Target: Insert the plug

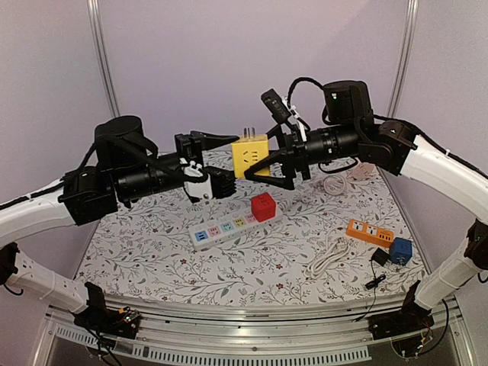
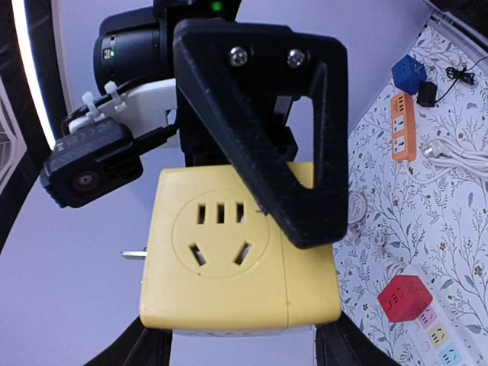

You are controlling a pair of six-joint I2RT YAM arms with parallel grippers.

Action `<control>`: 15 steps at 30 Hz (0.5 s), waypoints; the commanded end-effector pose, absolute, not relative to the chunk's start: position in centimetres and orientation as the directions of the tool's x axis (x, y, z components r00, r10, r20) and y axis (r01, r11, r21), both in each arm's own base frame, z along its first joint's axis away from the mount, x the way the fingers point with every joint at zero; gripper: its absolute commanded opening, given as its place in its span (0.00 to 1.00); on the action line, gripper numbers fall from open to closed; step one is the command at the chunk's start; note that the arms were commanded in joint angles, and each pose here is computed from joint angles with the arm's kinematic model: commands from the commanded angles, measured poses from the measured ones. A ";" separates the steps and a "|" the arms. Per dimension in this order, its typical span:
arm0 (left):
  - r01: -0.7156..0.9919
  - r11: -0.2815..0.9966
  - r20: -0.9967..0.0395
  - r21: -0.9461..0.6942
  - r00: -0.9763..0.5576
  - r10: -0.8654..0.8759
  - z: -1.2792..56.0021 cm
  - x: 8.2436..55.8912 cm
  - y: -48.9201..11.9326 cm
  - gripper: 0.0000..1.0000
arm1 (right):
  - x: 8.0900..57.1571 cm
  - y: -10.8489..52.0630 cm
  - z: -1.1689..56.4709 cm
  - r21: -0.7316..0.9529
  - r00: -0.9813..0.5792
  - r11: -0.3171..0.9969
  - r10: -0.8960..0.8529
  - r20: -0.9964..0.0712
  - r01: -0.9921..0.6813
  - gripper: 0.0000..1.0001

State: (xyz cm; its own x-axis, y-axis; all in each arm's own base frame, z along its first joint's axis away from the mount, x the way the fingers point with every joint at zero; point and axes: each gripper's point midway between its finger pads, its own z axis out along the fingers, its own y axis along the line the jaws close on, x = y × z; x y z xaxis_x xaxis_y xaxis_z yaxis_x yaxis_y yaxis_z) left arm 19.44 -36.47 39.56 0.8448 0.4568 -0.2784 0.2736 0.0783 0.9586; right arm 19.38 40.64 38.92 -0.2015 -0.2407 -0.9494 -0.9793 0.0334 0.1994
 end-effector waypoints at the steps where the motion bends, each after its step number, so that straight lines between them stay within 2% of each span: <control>1: 0.400 0.257 -0.475 0.880 0.758 0.446 42.3 20.0 -35.5 0.00 | 19.2 39.9 40.9 0.134 -0.142 0.051 -0.209 -0.968 -0.990 0.99; 6: 0.600 0.367 -0.697 0.711 0.528 0.485 41.3 21.5 -34.2 0.00 | 18.7 37.3 41.9 -0.002 -0.020 0.117 -0.189 -0.982 -0.993 0.99; 11: 0.691 0.584 -0.893 0.426 0.219 0.393 42.3 23.9 -32.3 0.00 | 19.7 35.5 42.4 -0.141 0.107 0.249 -0.148 -0.983 -0.958 0.99; 15: 0.721 0.664 -0.960 0.199 0.008 0.278 42.6 25.9 -31.2 0.00 | 21.5 36.5 42.0 -0.245 0.185 0.407 -0.181 -0.966 -0.880 0.99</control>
State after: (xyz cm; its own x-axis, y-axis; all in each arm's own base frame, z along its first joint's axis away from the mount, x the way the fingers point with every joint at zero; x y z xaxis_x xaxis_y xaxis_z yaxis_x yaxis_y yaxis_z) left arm 23.37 -32.94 42.95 0.3146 0.4185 -0.8520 0.6910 0.5145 0.5078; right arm 18.54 35.41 42.83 0.0894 -0.1365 -0.9866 -0.9666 0.2269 -0.1190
